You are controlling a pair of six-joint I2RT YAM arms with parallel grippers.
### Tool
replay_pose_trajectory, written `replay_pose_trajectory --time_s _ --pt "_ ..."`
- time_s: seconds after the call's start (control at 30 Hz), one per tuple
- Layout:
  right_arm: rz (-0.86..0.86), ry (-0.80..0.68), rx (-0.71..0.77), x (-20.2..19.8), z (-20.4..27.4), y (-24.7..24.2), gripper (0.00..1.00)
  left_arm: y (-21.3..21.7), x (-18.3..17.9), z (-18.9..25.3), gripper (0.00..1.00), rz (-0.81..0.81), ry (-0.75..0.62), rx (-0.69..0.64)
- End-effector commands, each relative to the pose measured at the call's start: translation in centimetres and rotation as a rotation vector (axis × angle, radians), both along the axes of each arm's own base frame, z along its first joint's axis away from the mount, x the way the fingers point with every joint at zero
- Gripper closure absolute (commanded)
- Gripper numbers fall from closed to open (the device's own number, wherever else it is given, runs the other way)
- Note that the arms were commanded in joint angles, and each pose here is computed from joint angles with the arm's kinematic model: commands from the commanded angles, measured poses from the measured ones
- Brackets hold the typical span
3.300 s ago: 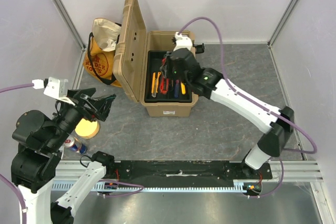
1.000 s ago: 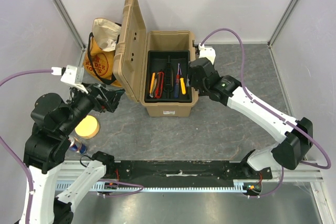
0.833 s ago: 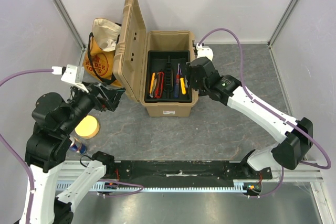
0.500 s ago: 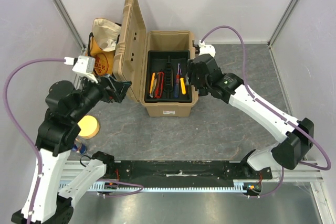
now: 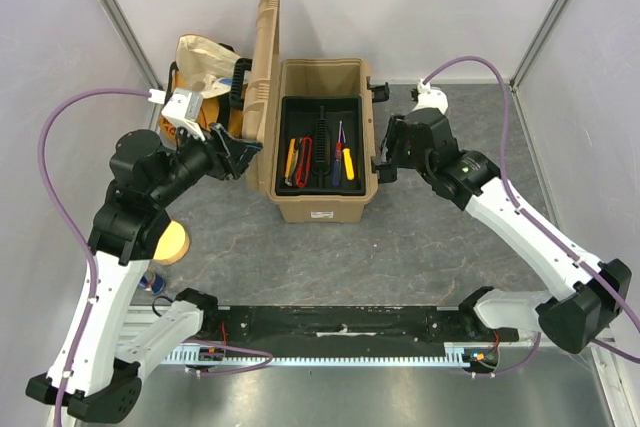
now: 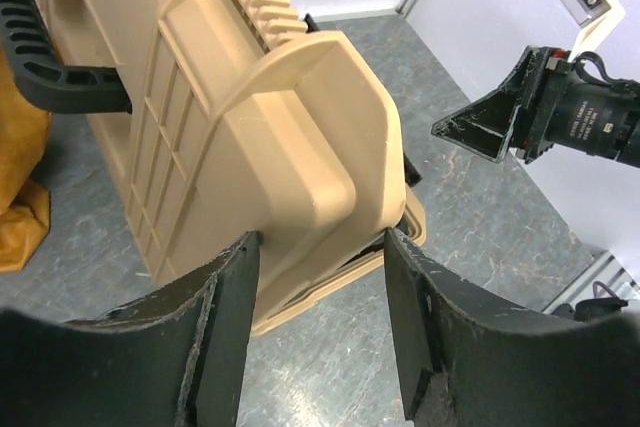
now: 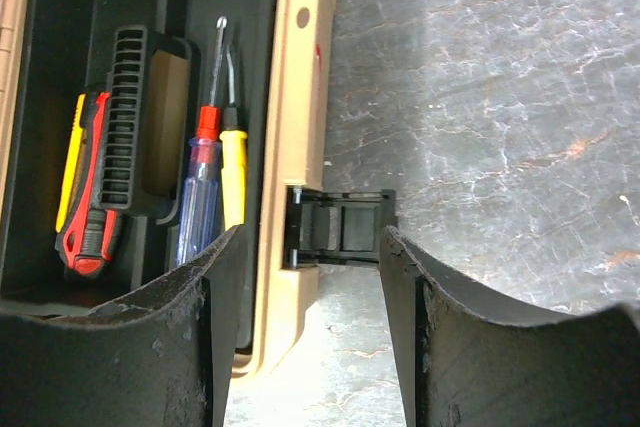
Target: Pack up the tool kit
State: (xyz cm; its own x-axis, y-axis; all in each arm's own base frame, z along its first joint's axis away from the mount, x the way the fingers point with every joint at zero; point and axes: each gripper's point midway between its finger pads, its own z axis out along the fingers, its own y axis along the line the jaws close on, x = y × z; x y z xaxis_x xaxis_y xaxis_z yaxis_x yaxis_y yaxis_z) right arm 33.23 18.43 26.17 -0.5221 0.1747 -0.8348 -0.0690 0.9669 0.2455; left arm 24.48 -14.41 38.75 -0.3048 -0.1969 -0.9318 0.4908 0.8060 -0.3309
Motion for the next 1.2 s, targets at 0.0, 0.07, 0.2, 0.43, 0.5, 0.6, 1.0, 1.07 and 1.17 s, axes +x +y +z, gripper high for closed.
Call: replay_pose_trajectory --time_s 0.0,0.07,0.2,0.43,0.5,0.6,1.0,1.07,1.17 --pt "-0.044 -0.026 0.035 -0.4 0.9 -1.7 0.38 -1.9 1.1 3.1 0.42 -0.076 -0.099 -0.084" --pt "-0.076 -0.024 0.026 -0.6 0.7 -2.7 0.38 -2.3 1.3 2.7 0.41 -0.091 -0.080 -0.093" --pt "-0.157 -0.022 -0.003 -0.9 0.7 -4.9 0.37 -2.7 2.1 1.7 0.41 -0.090 -0.054 -0.105" --pt "-0.222 -0.021 0.004 -1.5 0.5 -7.1 0.36 -3.2 2.8 0.6 0.40 -0.102 -0.026 -0.112" --pt "-0.226 -0.010 0.014 -1.6 0.1 -7.2 0.35 -3.4 2.7 0.5 0.40 -0.117 -0.024 -0.116" --pt "-0.228 0.000 0.030 -1.9 -0.2 -7.4 0.35 -4.1 2.0 0.8 0.33 -0.171 -0.047 -0.128" --pt "-0.164 -0.010 0.171 -4.0 1.4 -6.8 0.21 -5.1 -1.6 1.7 0.10 -0.313 -0.130 -0.193" --pt "-0.156 -0.011 0.190 -4.4 1.7 -6.7 0.20 -5.0 -2.4 2.2 0.10 -0.327 -0.143 -0.203" --pt "-0.140 -0.001 0.210 -4.8 1.7 -6.4 0.19 -4.3 -2.2 1.5 0.09 -0.273 -0.122 -0.196"
